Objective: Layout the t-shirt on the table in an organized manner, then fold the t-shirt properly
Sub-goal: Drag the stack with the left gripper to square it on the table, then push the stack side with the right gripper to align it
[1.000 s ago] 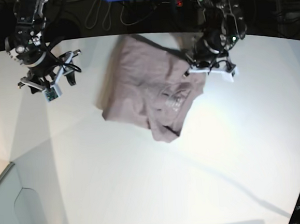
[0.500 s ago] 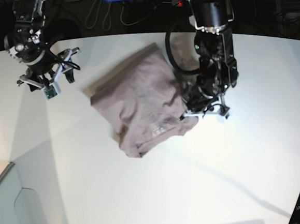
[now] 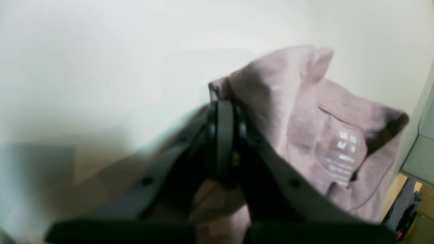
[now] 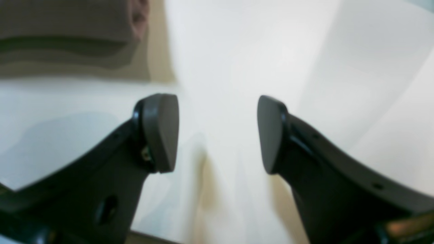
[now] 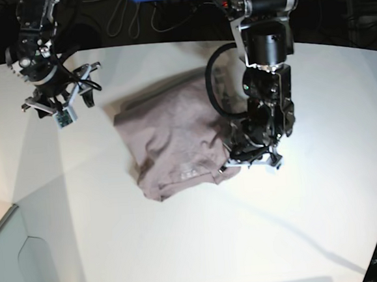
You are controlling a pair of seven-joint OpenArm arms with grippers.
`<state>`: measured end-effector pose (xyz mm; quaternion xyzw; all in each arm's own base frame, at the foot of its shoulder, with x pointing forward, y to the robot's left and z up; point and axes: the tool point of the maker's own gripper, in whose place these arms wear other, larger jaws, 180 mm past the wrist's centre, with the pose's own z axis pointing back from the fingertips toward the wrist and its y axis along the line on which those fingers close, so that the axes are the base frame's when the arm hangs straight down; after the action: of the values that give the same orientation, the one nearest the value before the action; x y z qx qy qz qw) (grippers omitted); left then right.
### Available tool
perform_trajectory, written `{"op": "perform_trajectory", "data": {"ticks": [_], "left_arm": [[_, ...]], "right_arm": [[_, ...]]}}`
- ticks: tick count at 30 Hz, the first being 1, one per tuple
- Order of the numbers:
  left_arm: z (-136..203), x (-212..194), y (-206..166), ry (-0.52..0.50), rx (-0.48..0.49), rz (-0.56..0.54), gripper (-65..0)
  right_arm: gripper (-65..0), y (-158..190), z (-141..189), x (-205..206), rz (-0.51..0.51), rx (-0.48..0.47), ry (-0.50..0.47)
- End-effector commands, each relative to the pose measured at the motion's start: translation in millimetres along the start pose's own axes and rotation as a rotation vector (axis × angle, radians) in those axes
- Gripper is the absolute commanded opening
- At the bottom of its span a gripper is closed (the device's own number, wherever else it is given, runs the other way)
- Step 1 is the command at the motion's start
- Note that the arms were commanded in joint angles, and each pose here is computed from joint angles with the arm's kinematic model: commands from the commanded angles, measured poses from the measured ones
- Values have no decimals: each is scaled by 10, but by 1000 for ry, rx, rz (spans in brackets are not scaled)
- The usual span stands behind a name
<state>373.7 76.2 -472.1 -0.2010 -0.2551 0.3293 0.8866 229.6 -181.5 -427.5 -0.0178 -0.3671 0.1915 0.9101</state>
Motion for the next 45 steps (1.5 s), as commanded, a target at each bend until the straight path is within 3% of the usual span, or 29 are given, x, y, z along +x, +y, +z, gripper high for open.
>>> {"op": "perform_trajectory", "data": {"ticks": [1, 4, 10, 16, 25, 27, 37, 45], "left_arm": [[23, 82, -89, -15, -9, 0, -650], [52, 113, -107, -23, -16, 0, -650], [340, 337, -151, -133, -58, -16, -650], [578, 302, -106, -137, -75, -30, -650], [503, 2, 193, -75, -15, -19, -650], [497, -8, 196, -73, -13, -21, -650], [375, -123, 233, -24, 5, -14, -650], [449, 7, 190, -54, -11, -18, -650]], "right_arm": [[-284, -16, 5, 130, 5, 6, -47], [-285, -32, -40, 172, 0, 7, -55], [-295, -66, -188, 255, -18, 16, -64], [-397, -123, -286, 409, -26, 15, -90], [-526, -102, -557, 492, -72, 56, -87], [-529, -65, -601, 485, -78, 70, -81], [-531, 765, -656, 469, 58, 266, -58], [-531, 799, -557, 341, 64, 265, -43]]}}
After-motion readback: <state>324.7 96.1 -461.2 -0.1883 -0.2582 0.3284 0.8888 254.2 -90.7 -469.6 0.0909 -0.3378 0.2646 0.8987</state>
